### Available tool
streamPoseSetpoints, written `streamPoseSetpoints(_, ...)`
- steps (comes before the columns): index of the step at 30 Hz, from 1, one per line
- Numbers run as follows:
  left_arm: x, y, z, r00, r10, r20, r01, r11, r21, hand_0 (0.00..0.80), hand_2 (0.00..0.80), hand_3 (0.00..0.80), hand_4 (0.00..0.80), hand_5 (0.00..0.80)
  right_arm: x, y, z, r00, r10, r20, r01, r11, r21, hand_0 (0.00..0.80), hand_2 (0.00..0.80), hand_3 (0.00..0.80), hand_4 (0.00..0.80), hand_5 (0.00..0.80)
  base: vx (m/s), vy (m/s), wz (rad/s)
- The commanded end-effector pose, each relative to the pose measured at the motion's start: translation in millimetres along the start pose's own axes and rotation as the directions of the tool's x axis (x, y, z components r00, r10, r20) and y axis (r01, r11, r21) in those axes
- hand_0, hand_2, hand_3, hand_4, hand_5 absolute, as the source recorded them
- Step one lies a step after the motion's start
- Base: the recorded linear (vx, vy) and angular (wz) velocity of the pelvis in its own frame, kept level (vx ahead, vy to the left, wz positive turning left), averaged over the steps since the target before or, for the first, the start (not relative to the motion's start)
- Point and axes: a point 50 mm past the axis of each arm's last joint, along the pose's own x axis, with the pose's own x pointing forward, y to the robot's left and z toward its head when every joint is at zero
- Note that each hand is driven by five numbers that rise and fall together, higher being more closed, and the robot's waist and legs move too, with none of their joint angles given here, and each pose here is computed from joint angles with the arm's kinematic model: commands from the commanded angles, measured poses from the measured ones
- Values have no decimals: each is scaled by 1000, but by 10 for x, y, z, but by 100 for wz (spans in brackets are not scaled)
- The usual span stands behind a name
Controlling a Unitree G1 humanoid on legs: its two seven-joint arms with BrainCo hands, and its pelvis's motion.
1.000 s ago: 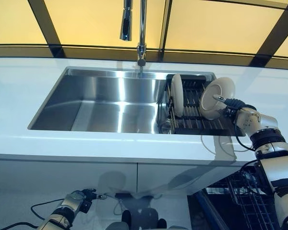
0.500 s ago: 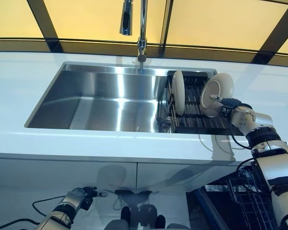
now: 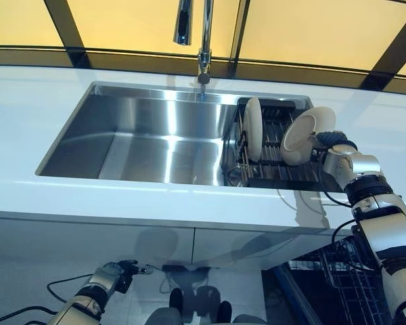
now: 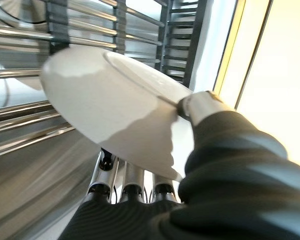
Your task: Take plates into dishwasher
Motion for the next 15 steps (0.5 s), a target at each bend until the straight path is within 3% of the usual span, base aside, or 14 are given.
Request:
streamPoseSetpoints(1, 19, -80, 274, 999, 0, 45, -2, 999, 52, 0, 0, 0, 0, 0, -114, 51, 569, 978, 3, 211, -4, 1000, 6, 800, 800, 800, 800, 800, 0, 0, 0)
streamPoseSetpoints(9, 20, -99, 209, 999, 0, 47, -3, 999, 55, 0, 0, 0, 0, 0, -229, 75, 786, 936, -4, 353, -18, 998, 61, 800, 800, 800, 800, 800, 0, 0, 0)
streamPoseSetpoints(15, 22, -115, 77, 999, -3, 43, 0, 998, 65, 0, 0, 0, 0, 0, -489, 95, 1102, 822, -7, 570, -43, 996, 74, 800, 800, 800, 800, 800, -2, 5, 0)
